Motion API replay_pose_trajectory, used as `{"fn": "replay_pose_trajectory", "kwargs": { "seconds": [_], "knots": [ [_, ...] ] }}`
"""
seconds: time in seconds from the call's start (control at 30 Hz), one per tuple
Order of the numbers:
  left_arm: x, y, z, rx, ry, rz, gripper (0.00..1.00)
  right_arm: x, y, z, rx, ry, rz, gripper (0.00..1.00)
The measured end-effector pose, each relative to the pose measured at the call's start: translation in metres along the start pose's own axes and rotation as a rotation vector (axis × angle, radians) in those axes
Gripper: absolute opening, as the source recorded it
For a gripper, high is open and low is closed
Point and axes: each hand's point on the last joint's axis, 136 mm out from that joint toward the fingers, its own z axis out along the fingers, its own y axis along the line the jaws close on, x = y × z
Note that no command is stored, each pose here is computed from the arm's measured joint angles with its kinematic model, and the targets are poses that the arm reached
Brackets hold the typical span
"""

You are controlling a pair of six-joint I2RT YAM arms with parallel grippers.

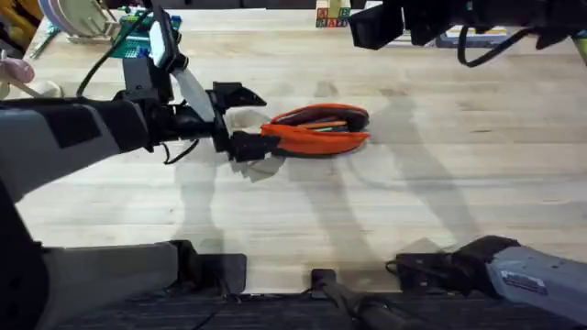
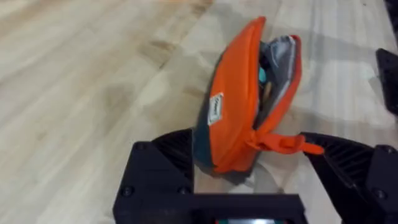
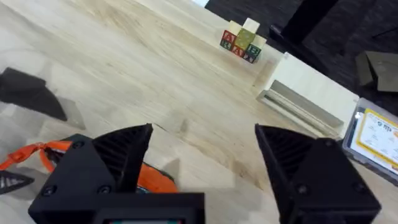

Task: Unzip the bag, pick up the pens from the table one at a time and place them inside, then zip the bag closed.

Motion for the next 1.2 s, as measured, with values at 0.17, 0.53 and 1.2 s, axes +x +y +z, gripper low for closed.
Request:
{"fn": "replay_pose_trajectory", "kwargs": {
  "seconds": [0.17, 0.53, 1.2],
  "knots": [
    [0.011, -0.012, -0.006, 0.029, 0.015, -0.043, 0.998, 0.0, 0.0, 0.0, 0.0, 0.0, 0.0, 0.997],
    [0.034, -0.017, -0.048, -0.048, 0.027, 0.053, 0.996, -0.002, 0.012, 0.0, -0.025, -0.004, 0.041, 0.997],
    [0.04, 0.003, -0.067, -0.146, 0.05, 0.331, 0.996, 0.01, 0.143, 0.005, -0.274, 0.12, 0.338, 0.997]
  ]
}}
